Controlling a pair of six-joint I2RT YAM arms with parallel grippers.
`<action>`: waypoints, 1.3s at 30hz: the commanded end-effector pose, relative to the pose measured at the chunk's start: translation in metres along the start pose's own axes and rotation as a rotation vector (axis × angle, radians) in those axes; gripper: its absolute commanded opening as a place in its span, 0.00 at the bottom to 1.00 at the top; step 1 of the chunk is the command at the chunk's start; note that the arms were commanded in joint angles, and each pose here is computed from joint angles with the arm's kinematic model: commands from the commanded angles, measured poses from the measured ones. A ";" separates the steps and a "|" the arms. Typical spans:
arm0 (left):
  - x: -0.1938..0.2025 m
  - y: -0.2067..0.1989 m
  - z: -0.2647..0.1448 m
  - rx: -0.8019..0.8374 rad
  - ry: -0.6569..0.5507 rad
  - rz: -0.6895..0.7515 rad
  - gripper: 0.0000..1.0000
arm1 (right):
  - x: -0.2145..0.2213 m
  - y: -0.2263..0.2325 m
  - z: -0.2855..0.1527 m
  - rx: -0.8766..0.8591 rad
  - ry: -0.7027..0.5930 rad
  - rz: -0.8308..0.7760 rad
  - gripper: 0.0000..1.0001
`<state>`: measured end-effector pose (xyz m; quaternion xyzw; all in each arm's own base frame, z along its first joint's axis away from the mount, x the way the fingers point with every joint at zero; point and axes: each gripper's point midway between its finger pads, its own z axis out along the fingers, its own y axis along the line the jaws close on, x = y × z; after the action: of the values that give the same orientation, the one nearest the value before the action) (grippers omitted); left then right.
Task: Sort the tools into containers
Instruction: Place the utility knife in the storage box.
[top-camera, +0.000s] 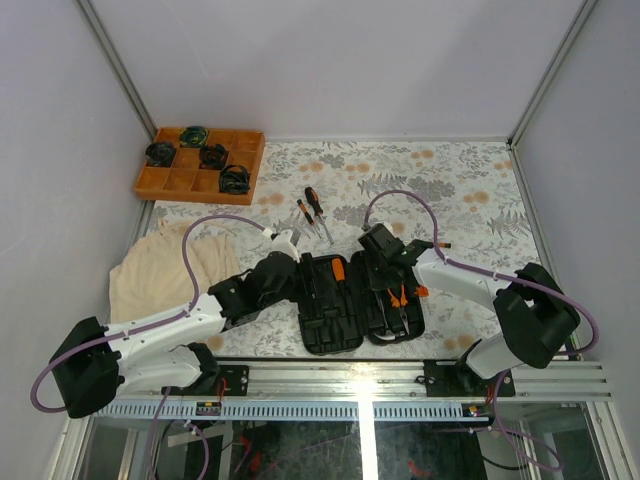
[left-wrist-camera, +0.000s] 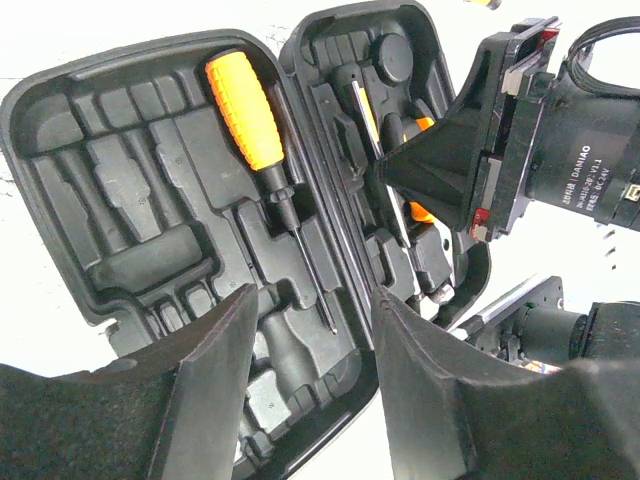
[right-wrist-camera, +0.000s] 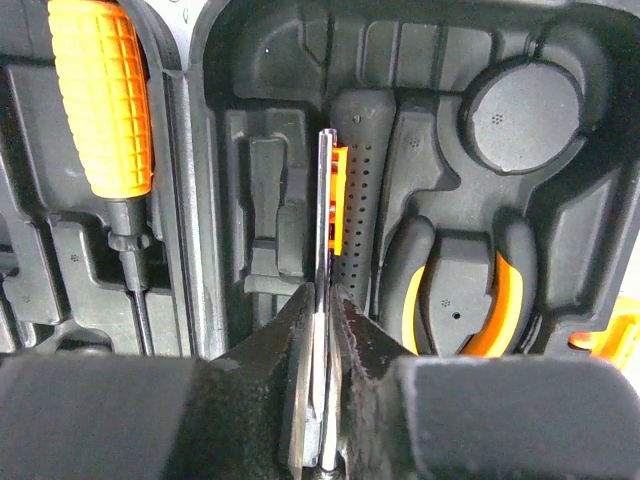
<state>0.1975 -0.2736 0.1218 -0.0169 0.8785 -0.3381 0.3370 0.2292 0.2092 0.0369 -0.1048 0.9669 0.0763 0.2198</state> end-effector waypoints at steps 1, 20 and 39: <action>-0.004 0.008 0.000 -0.027 -0.024 0.011 0.48 | -0.017 0.002 -0.005 0.015 -0.050 -0.010 0.16; -0.002 0.011 0.001 -0.023 -0.021 0.001 0.48 | -0.024 0.015 -0.045 -0.077 -0.077 0.039 0.05; 0.000 0.012 0.002 -0.021 -0.017 -0.005 0.48 | 0.004 0.028 -0.017 -0.125 0.062 0.069 0.06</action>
<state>0.1957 -0.2672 0.1105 -0.0195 0.8852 -0.3269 0.3305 0.2113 0.2264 0.0541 -0.0877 0.9702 0.1338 0.1821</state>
